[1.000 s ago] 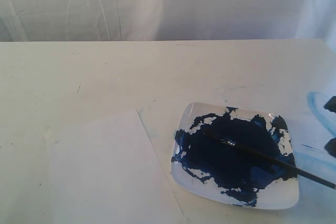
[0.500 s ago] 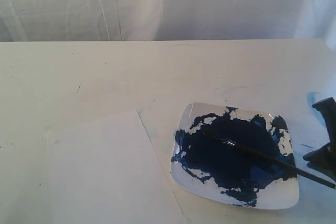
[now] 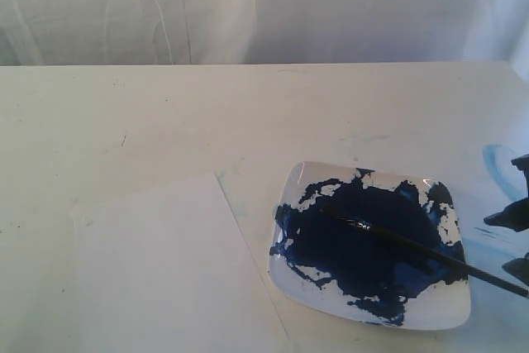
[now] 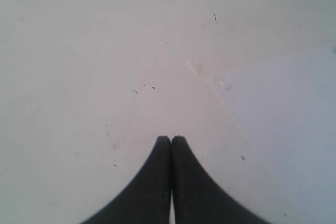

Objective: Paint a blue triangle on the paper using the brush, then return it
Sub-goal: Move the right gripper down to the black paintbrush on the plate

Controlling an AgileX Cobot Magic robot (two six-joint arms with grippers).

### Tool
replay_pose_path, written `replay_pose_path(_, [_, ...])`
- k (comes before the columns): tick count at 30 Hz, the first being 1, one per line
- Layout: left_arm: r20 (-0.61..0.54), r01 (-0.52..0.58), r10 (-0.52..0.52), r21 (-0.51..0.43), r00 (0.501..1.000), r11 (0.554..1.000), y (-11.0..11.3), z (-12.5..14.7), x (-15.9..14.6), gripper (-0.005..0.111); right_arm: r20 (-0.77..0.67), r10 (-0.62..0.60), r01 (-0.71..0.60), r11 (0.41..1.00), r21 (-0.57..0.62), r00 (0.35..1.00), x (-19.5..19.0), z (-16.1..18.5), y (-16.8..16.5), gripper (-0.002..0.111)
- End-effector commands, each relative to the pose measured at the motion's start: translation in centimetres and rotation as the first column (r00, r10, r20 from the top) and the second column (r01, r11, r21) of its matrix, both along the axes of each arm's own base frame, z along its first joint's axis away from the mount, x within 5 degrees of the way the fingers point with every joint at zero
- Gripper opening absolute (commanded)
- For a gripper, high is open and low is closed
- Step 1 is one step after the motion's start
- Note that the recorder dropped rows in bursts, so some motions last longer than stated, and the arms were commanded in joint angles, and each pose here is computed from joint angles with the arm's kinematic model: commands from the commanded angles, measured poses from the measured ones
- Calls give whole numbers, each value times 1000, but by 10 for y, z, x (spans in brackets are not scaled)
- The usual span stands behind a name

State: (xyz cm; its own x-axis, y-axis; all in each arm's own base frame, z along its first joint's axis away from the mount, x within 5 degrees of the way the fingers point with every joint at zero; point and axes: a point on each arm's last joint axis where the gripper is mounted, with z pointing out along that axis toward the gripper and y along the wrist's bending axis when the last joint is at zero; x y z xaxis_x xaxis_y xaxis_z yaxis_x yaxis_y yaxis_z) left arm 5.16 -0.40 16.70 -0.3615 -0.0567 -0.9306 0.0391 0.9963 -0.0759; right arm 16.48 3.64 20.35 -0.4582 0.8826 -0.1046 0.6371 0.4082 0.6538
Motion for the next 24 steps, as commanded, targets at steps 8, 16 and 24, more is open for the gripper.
replay_pose_path(8, [4, 4, -4, -5, 1000, 1000, 0, -1, 0, 0, -148, -186, 206, 969, 137, 971, -12, -17, -1, 43])
replay_pose_path(16, [4, 4, -4, -5, 1000, 1000, 0, -1, 0, 0, -134, -236, 256, 953, 163, 963, -11, -18, -2, 43])
replay_pose_path(24, [4, 4, -4, -5, 1000, 1000, 0, -1, 0, 0, -166, -249, 273, 951, 143, 954, -5, -27, -3, 43])
